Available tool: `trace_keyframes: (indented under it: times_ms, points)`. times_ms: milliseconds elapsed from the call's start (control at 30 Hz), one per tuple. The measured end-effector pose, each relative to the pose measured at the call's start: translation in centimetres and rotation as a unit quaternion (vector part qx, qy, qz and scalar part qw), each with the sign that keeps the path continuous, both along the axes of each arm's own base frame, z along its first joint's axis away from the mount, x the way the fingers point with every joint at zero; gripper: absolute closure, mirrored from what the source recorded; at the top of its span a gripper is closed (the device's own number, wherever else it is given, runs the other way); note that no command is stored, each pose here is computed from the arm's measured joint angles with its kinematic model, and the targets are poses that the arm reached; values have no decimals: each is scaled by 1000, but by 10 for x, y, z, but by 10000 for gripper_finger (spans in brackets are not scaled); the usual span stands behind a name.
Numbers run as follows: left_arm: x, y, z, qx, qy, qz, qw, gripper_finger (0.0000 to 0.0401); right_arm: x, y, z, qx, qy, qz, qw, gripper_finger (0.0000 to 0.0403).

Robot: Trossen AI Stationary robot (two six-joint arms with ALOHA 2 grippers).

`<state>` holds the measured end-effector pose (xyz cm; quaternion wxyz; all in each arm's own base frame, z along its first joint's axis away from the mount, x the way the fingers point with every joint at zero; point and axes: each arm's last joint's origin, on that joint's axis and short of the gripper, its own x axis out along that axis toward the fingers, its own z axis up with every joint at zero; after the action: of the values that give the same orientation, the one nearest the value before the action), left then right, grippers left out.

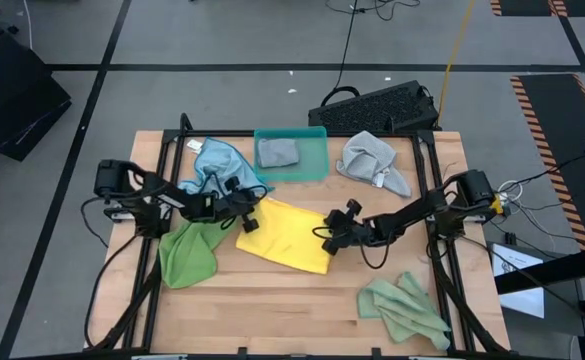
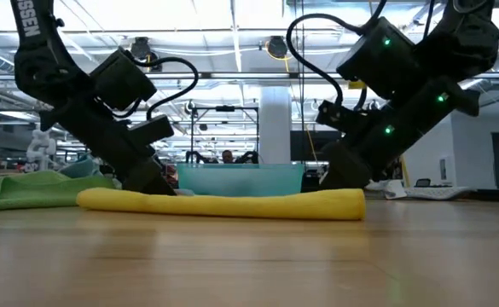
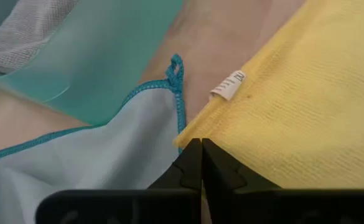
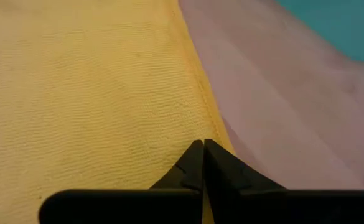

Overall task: Fold microfiber towels
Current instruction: Fold the yellow microfiber cloth

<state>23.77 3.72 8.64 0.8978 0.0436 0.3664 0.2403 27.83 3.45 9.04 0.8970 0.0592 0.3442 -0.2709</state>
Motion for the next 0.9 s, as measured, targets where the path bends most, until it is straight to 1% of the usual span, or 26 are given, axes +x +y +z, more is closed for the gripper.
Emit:
trace_keyframes:
  times_ms: [100,200,400,467,567,667,833,900]
  points:
    - [0,2,0,-2,1,-1,1000,378,-2,0,2,-3,9,0,1000,399]
    - [0,3,0,-1,1,-2,1000,377,-5,-1,3,-8,19,-7,1000,399]
    - [0,-2,6,6,-13,-20,1000,397,-11,-1,10,-7,31,-15,999,399]
    - [1,-5,14,8,-28,-32,999,397,-12,-1,17,-2,20,-17,1000,399]
    - [1,-11,31,8,-64,-50,997,385,-13,3,30,2,-3,-12,1000,399]
    - [0,-21,48,7,-101,-73,992,377,-16,11,41,-5,-22,9,1000,399]
    - [-2,-47,72,8,-162,-128,978,382,-18,31,48,-11,-40,54,998,399]
    - [0,-59,77,10,-160,-151,976,386,-20,39,48,-6,-46,67,997,399]
